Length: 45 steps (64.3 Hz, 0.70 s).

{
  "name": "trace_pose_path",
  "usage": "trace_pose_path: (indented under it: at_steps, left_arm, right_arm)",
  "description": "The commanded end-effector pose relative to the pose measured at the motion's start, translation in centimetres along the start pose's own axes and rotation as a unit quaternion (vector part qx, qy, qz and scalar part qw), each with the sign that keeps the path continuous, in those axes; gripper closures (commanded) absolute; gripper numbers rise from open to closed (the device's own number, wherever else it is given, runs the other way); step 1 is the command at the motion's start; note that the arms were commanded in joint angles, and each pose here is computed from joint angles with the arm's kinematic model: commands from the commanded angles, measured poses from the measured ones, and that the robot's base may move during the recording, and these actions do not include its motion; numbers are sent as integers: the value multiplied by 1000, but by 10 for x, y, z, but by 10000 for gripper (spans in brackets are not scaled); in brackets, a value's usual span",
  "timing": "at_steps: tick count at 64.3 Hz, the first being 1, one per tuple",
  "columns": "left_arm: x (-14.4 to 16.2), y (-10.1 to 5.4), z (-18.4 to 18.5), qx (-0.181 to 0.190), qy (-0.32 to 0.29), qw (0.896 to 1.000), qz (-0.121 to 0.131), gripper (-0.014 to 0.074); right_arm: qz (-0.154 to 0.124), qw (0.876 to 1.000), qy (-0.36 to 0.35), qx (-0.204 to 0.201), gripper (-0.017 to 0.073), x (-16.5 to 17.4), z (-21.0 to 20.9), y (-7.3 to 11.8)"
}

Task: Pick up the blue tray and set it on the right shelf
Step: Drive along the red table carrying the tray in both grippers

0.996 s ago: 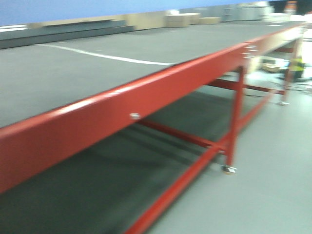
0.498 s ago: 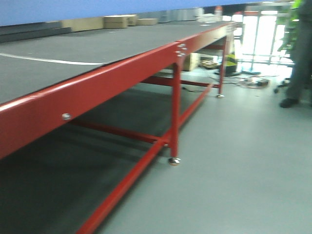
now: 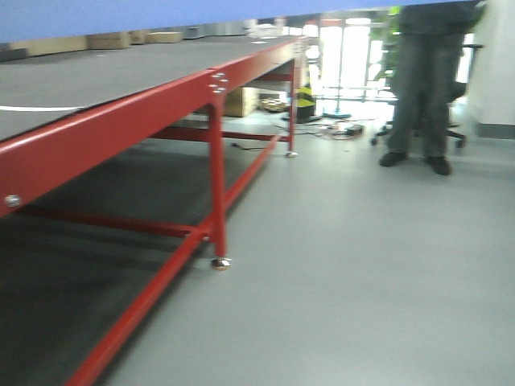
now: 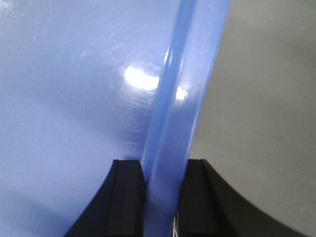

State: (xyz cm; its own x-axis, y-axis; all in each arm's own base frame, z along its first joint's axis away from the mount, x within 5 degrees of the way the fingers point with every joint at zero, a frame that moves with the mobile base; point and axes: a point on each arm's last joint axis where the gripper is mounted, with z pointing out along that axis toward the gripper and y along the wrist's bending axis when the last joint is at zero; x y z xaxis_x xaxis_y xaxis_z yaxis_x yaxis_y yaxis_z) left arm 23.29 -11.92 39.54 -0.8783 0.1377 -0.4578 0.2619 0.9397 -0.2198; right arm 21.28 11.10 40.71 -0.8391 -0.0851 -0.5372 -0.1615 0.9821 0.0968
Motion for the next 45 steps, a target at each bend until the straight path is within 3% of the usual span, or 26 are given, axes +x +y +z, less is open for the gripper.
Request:
trace_pose_path:
  at_steps: [1,45]
  left_arm:
    - [10,0,-16,-14,24,999,26,642]
    - [10,0,-16,-14,24,999,26,642]
  right_arm:
    - [-21,998,-54,12,502,-5,-18,-6]
    - [-21,998,-53,12,502,-5,-18,-6]
